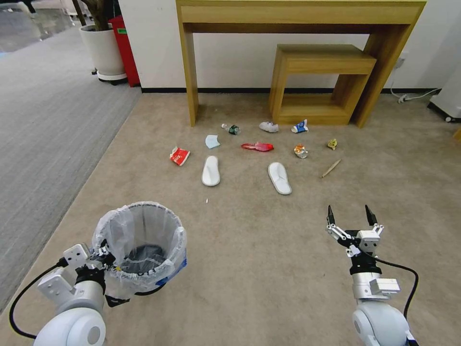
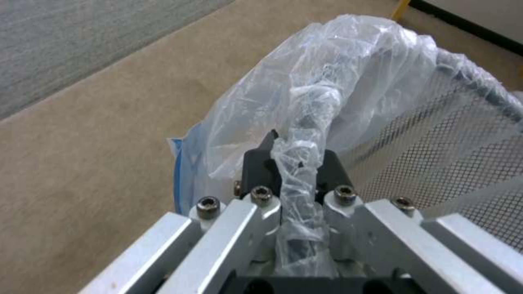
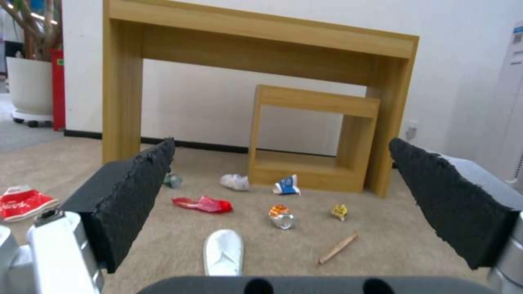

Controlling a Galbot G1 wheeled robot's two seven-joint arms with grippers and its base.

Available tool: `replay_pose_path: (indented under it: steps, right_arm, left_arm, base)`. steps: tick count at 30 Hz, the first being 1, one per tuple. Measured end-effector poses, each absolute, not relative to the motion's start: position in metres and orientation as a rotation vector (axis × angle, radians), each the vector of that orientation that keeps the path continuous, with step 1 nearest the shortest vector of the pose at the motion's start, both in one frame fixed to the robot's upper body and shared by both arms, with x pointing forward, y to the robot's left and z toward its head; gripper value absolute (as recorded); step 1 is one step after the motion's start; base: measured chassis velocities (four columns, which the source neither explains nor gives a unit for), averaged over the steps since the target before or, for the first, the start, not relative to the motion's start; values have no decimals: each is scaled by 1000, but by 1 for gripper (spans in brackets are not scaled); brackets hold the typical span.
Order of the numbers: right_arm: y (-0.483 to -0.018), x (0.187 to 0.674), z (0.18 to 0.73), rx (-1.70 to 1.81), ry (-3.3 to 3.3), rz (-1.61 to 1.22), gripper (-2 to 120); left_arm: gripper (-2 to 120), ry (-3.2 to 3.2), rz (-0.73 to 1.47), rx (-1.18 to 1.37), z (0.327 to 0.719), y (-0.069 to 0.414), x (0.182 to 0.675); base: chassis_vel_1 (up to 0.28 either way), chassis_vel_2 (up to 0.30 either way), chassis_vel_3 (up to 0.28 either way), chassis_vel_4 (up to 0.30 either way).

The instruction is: Pick up the trash bin and place the garbage on the floor into it.

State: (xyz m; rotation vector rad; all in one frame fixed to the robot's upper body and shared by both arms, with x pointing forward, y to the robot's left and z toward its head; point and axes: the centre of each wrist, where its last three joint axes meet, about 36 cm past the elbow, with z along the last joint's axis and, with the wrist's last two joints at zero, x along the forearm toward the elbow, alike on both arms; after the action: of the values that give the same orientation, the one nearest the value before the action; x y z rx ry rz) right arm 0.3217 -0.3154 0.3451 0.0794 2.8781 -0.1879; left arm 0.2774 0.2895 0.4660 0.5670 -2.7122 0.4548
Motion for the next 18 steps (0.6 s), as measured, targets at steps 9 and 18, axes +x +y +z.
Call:
replay_pose_path:
  steps: [9,18]
  right_arm:
    - [-316,323,346,76,2875,-190,100]
    - [-316,323,346,75,2875,-189,100]
  left_arm:
    - [3,-2712,457,569,466,290,277]
    - [3,-2713,459,570,466,290,278]
  base:
    - [-152,154,149,-147]
    - [-147,148,143,-153]
